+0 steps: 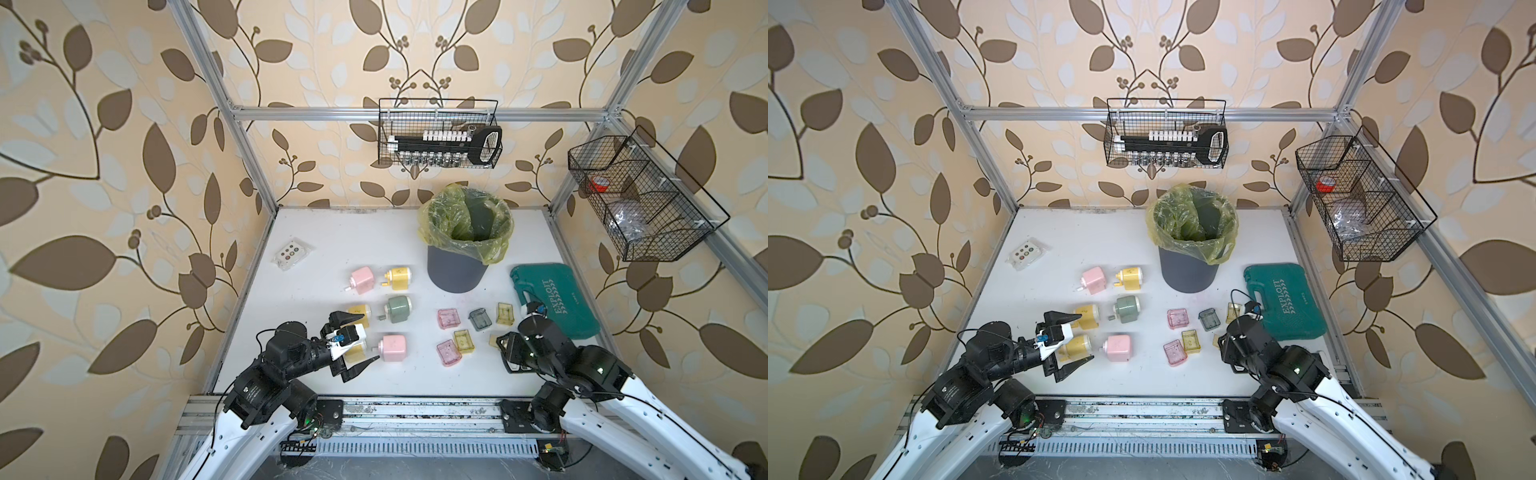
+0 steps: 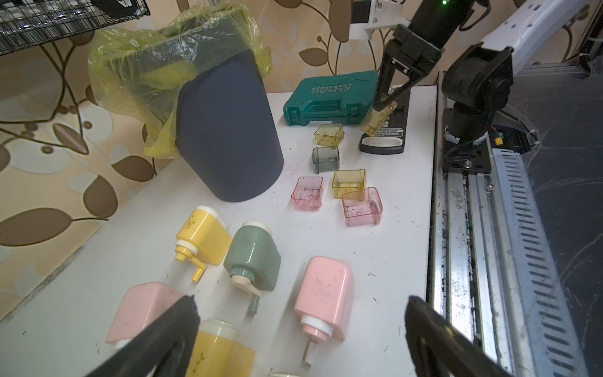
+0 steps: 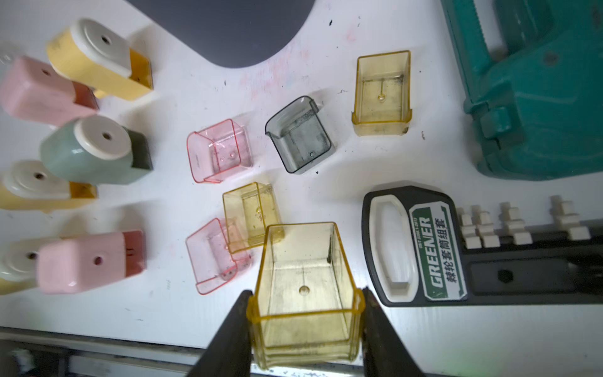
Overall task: Take out the pencil sharpener tray and clean the shavings
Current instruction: Place the container at the center of the board.
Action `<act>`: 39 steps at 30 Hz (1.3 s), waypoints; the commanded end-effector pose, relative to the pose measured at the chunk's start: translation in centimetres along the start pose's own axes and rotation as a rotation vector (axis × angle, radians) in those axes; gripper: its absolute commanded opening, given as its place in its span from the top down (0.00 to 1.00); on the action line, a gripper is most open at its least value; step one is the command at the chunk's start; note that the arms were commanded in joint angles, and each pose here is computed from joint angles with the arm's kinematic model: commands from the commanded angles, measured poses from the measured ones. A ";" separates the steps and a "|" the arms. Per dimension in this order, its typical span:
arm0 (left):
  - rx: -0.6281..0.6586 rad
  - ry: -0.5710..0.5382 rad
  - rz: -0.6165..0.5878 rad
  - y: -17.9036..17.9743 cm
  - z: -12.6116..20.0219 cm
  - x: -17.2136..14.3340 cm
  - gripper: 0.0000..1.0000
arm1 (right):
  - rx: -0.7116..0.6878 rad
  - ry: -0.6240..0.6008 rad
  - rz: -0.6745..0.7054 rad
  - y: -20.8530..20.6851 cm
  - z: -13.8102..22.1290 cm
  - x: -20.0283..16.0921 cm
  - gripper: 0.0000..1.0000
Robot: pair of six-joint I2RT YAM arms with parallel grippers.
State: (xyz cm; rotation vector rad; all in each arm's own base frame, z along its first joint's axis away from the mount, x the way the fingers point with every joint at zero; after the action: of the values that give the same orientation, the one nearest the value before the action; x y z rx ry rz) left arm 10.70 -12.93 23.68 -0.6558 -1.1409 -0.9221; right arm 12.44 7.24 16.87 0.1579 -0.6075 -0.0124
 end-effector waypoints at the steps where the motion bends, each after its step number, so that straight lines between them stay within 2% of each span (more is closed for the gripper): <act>1: -0.025 -0.044 -0.021 -0.4 0.2 1.0 0.01 | -0.158 -0.157 -0.022 -0.3 -0.2 0.5 1.00; 5: -0.030 -0.040 -0.020 -0.4 0.2 1.0 0.01 | -0.172 -0.237 0.029 1.3 -1.1 0.1 1.00; 13: -0.032 -0.043 -0.023 -0.5 0.2 1.0 0.01 | -0.217 -0.313 -0.006 0.8 -2.9 -0.5 1.00; 23: -0.042 -0.050 -0.025 -0.7 0.3 1.0 0.01 | -0.209 -0.276 0.002 1.2 -6.0 -2.5 0.98; 29: -0.036 -0.050 -0.023 -0.6 0.3 1.0 0.01 | -0.200 -0.289 0.024 1.4 -6.3 -2.5 0.61; 35: -0.035 -0.034 -0.009 -0.5 0.1 0.9 0.01 | -0.215 -0.301 0.039 1.1 -6.3 -2.4 0.12; 36: -0.034 -0.031 -0.006 -0.5 0.1 0.9 0.01 | -0.222 -0.300 0.044 1.0 -6.2 -2.4 0.08; 39: -0.029 -0.026 -0.003 -0.4 0.0 0.8 0.01 | -0.247 -0.300 0.050 0.6 -5.6 -2.1 0.06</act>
State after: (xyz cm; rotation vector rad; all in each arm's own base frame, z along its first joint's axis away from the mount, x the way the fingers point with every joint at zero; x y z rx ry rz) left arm 10.52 -13.02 23.73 -0.6663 -1.1408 -0.9308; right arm 13.89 9.43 10.63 -0.0617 -0.8836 -0.0683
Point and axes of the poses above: each gripper's point midway between its finger pads, its own z axis back along the fingers, its own y axis along the line the jaws close on, x = y × z, the point moved 5 cm from there along z, back along the fingers, and after that the axes turned 13 degrees about z, right-handed, at the moved point
